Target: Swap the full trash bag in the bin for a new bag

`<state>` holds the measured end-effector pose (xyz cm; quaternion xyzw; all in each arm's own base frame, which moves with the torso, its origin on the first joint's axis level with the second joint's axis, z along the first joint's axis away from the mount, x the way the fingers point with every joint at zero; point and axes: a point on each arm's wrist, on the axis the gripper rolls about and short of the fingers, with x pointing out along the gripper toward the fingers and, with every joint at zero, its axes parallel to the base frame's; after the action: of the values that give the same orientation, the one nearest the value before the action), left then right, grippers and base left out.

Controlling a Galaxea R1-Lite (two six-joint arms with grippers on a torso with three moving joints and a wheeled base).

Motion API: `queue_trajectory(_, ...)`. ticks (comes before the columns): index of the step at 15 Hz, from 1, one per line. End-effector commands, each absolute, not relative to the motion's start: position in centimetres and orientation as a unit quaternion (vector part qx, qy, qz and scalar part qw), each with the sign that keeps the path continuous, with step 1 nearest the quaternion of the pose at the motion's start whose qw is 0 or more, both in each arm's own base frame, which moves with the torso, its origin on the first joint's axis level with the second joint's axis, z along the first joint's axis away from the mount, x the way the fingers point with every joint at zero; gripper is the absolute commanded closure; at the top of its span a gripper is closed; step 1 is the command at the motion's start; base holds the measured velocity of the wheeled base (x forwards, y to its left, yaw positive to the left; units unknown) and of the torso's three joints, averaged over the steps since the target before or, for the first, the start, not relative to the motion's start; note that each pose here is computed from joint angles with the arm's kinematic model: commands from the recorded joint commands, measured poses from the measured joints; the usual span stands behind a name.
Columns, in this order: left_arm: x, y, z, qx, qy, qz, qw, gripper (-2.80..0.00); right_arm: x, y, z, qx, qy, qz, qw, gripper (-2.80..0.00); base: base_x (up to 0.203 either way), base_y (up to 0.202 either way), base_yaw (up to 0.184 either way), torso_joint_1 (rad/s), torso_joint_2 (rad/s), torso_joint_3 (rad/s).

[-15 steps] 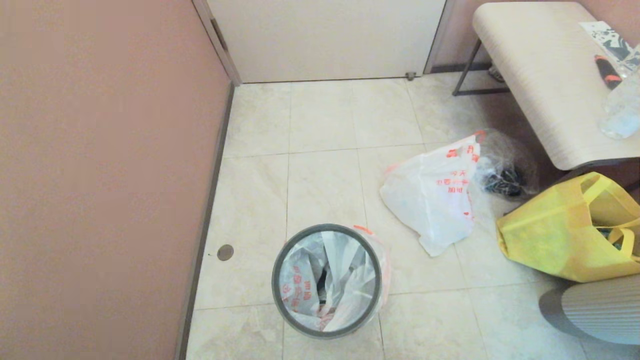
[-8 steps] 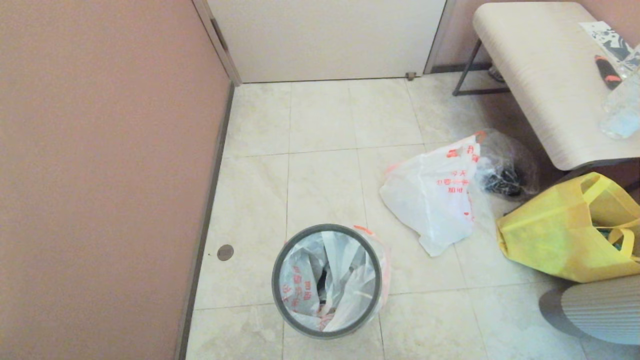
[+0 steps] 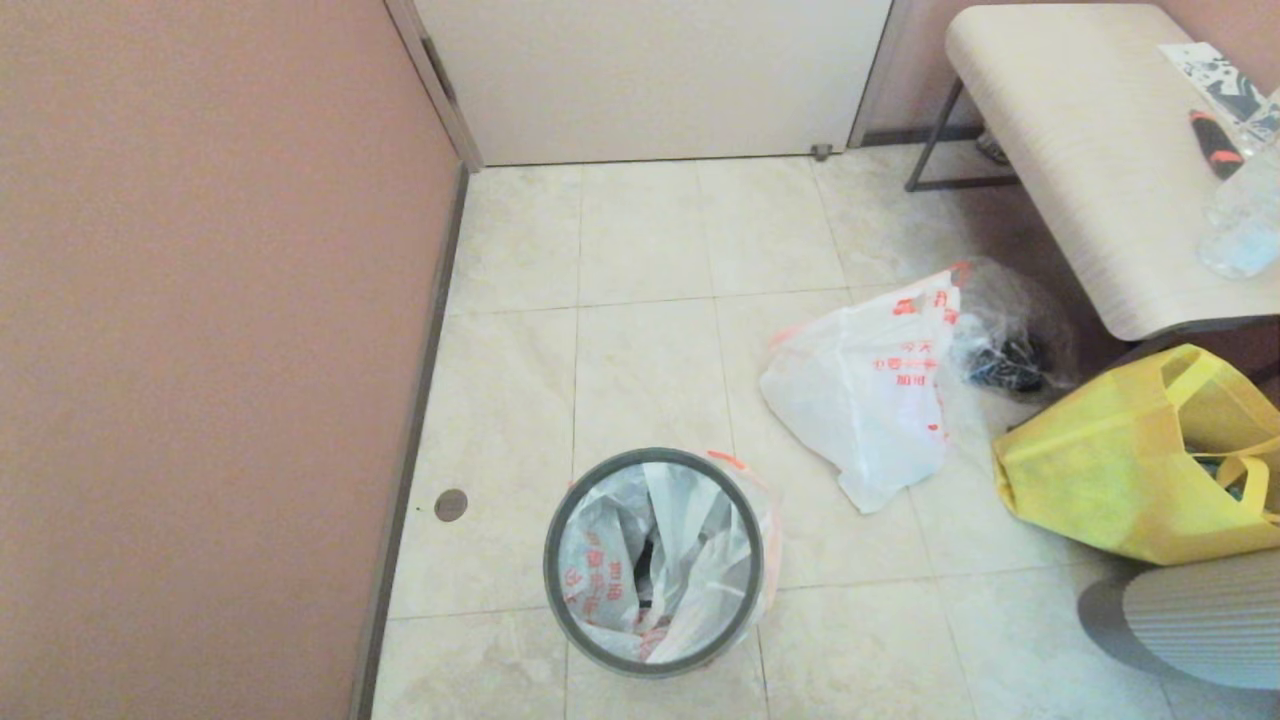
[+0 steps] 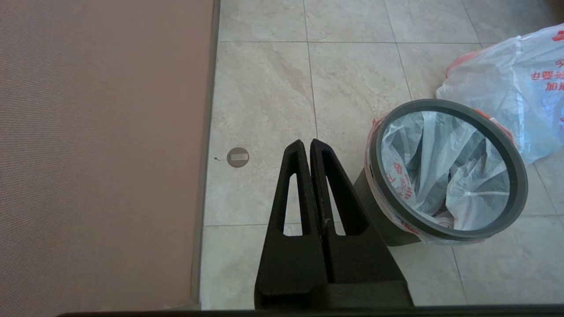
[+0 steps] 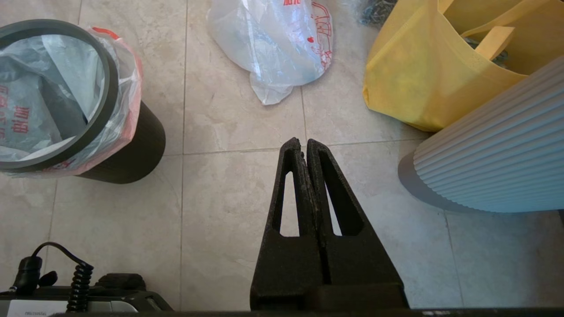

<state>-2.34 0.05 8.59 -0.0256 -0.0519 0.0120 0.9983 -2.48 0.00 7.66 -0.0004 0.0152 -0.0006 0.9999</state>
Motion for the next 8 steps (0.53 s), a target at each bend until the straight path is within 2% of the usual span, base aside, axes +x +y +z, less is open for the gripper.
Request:
queue_trajectory(1, -2.03, 0.06, 7.58, -0.026, -0.033, 0.013, 0.999, 0.00, -2.46, 0.00, 7.66, -0.001, 0.016, -0.001, 1.000, 0.00, 0.000, 0.000, 0.000, 0.000, 0.00, 0.000)
queue_trajectory(8, -2.03, 0.06, 7.58, -0.026, -0.033, 0.013, 0.999, 0.00, -2.45, 0.00, 7.64, 0.000, 0.016, -0.001, 1.000, 0.00, 0.000, 0.000, 0.000, 0.000, 0.00, 0.000)
